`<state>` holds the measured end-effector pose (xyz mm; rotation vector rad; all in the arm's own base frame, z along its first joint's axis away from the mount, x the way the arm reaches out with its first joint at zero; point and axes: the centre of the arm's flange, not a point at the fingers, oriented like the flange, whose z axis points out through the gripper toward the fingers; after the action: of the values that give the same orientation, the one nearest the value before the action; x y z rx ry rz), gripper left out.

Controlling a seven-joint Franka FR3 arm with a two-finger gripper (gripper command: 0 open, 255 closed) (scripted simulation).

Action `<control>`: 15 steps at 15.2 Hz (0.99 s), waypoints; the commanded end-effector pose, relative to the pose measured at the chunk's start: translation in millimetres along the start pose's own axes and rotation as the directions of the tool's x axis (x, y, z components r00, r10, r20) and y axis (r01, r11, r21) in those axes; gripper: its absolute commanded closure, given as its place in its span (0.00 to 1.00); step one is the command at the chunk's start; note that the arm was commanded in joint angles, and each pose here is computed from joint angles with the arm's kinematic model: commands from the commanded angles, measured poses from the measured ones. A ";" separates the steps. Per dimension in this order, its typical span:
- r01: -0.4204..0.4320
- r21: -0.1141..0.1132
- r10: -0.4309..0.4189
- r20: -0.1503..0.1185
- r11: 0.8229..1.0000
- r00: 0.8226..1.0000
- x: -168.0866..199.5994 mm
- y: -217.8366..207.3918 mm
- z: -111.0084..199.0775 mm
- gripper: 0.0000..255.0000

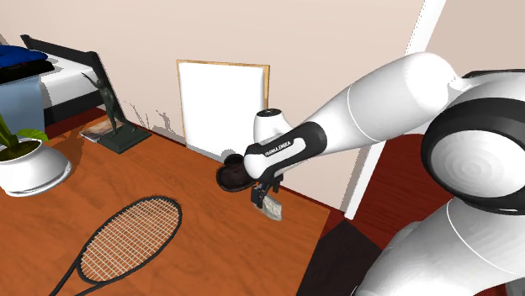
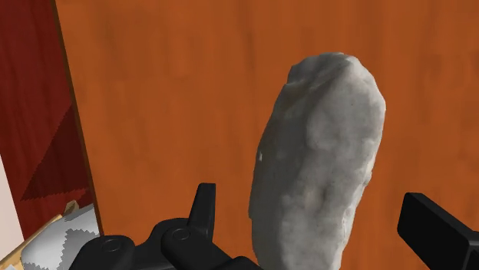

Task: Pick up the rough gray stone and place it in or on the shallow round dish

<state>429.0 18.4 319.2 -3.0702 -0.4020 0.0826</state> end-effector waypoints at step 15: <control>0.000 0.000 0.000 -0.001 1.000 1.000 1.6 -0.4 13.0 1.00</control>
<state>430.1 20.0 307.1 -3.0703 -0.4030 0.0774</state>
